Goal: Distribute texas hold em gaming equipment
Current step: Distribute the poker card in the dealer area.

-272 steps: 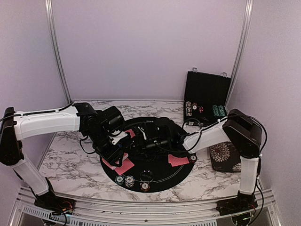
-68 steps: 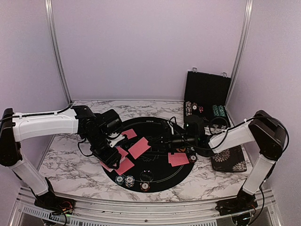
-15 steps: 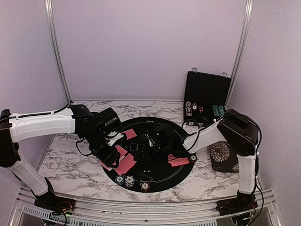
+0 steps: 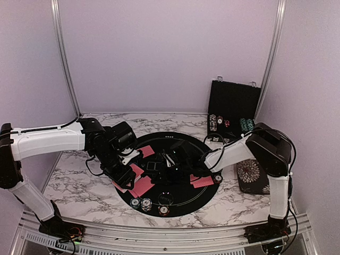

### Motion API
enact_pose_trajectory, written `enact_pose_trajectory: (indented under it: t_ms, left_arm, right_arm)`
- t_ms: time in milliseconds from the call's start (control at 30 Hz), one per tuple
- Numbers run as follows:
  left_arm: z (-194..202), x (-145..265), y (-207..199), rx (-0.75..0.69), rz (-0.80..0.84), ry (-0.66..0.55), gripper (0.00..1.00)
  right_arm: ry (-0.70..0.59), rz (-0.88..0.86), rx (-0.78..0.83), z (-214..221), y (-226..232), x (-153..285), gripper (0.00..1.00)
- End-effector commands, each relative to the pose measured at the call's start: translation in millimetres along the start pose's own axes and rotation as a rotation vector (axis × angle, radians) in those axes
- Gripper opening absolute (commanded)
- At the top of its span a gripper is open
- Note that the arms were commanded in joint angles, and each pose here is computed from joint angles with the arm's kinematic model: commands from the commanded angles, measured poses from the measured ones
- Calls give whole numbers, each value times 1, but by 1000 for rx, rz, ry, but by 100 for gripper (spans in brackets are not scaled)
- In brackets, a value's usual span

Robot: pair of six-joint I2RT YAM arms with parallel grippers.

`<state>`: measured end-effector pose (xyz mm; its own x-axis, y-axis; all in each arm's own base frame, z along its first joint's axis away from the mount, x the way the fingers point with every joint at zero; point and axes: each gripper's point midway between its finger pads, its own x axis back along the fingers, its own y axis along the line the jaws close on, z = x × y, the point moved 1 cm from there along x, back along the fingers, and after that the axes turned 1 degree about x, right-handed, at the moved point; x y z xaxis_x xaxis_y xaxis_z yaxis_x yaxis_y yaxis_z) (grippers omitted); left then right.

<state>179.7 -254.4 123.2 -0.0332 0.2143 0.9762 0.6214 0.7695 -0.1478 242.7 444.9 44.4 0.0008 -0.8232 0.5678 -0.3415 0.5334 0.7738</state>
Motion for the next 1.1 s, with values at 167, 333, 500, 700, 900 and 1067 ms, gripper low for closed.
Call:
enact_pose_trajectory:
  t_ms: [167,333,500,700,900,1067]
  left_arm:
    - [-3,6,-2,-9,14,-23,51]
    - [-4,7,-1,-8,15,-26,51]
    - [-5,8,-1,-8,13,-31,51]
    - [-6,9,-1,-8,12,-35,51]
    - [-7,11,-1,-9,9,-42,51]
    - [-6,11,-2,-10,12,-42,51]
  right_arm:
    - [-21,89,52,-4,1,6,14]
    - [-31,107,66,-6,3,10,20]
    - [-38,121,73,-7,5,14,24]
    - [-58,112,84,-11,15,24,33]
    - [-102,69,96,-20,35,42,45]
    - [-128,-51,94,-26,61,61,50]
